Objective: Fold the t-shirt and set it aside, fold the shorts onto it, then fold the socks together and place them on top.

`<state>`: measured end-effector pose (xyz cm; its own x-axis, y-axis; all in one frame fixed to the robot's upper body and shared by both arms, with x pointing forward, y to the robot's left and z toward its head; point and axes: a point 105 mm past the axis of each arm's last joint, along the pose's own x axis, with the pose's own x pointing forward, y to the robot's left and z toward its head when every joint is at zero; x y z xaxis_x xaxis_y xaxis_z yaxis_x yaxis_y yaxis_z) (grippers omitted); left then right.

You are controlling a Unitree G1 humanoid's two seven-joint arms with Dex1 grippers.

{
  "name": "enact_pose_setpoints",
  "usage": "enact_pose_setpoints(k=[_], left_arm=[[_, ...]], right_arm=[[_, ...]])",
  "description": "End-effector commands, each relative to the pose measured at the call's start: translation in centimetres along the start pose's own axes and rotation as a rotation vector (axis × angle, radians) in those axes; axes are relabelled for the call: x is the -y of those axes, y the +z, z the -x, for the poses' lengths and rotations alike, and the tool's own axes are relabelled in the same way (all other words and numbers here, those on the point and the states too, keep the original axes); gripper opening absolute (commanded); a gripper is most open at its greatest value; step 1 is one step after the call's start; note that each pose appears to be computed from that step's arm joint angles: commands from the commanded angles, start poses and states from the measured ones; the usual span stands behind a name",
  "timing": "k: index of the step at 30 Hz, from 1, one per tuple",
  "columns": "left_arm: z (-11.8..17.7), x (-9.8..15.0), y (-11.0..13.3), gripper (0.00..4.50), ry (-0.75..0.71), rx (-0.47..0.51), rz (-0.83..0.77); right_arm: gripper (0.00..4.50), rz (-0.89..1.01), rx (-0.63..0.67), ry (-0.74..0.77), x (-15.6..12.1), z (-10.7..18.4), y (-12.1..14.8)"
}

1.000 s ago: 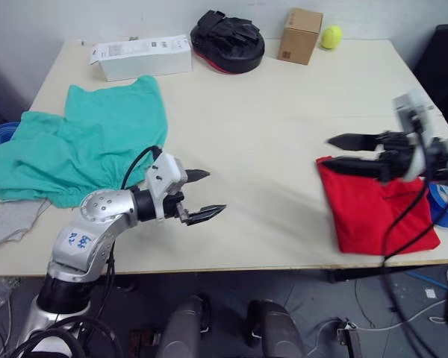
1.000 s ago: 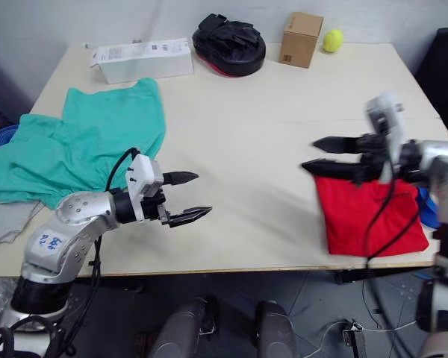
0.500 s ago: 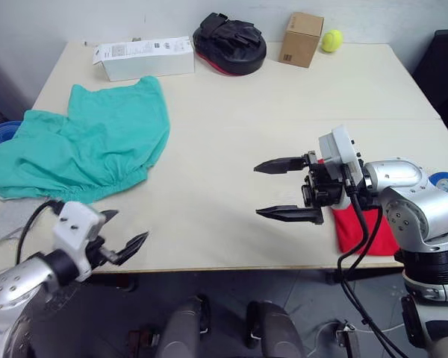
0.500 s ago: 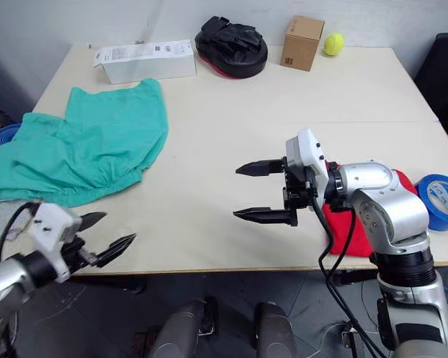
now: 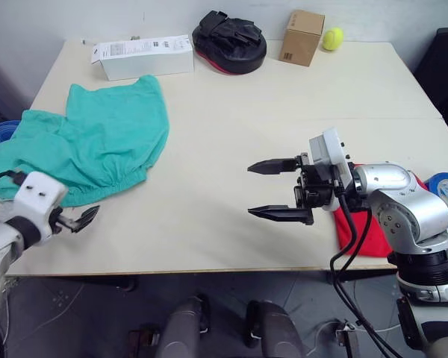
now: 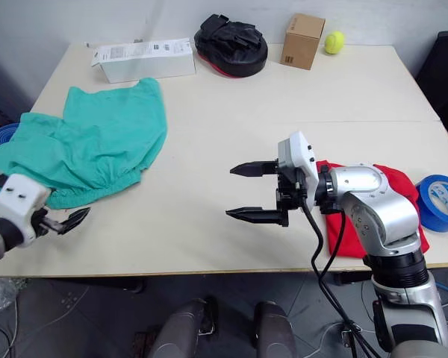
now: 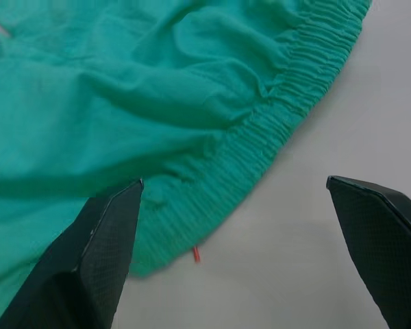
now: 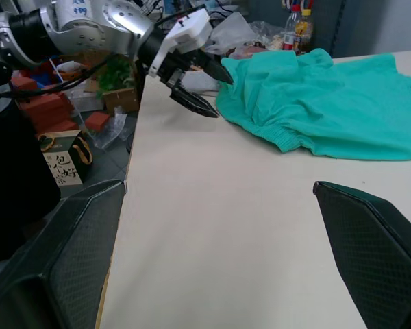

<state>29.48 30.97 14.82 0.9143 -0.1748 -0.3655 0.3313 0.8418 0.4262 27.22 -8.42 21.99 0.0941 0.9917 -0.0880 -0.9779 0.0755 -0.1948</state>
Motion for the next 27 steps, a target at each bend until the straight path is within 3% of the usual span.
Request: enact_pose_setpoints(k=[1,6,8,15,21,27], left_arm=[[-0.9,0.1,0.5,4.50,-0.027,0.014,-0.032],[-2.4,-0.3,0.1,4.50,-0.031,-0.025,-0.035],[-2.9,-0.1,-0.1,4.10,-0.048,-0.040,-0.036],[-3.5,1.2,0.5,1.97,-0.117,-0.044,-0.013],[-4.0,3.5,4.8,0.04,-0.213,0.023,0.101],[-4.7,6.4,9.9,0.04,-0.311,0.089,0.116]], right_arm=[[4.45,0.051,0.016,-0.008,-0.5,0.0,1.0],[4.45,0.043,0.025,-0.034,-0.5,0.1,1.1],[4.50,0.042,0.028,-0.043,-0.5,0.1,1.2],[4.50,0.030,0.037,-0.074,-0.4,0.2,1.4],[4.50,0.028,0.034,-0.077,-0.7,0.2,1.1],[4.50,0.019,0.039,-0.096,-0.5,0.3,1.1]])
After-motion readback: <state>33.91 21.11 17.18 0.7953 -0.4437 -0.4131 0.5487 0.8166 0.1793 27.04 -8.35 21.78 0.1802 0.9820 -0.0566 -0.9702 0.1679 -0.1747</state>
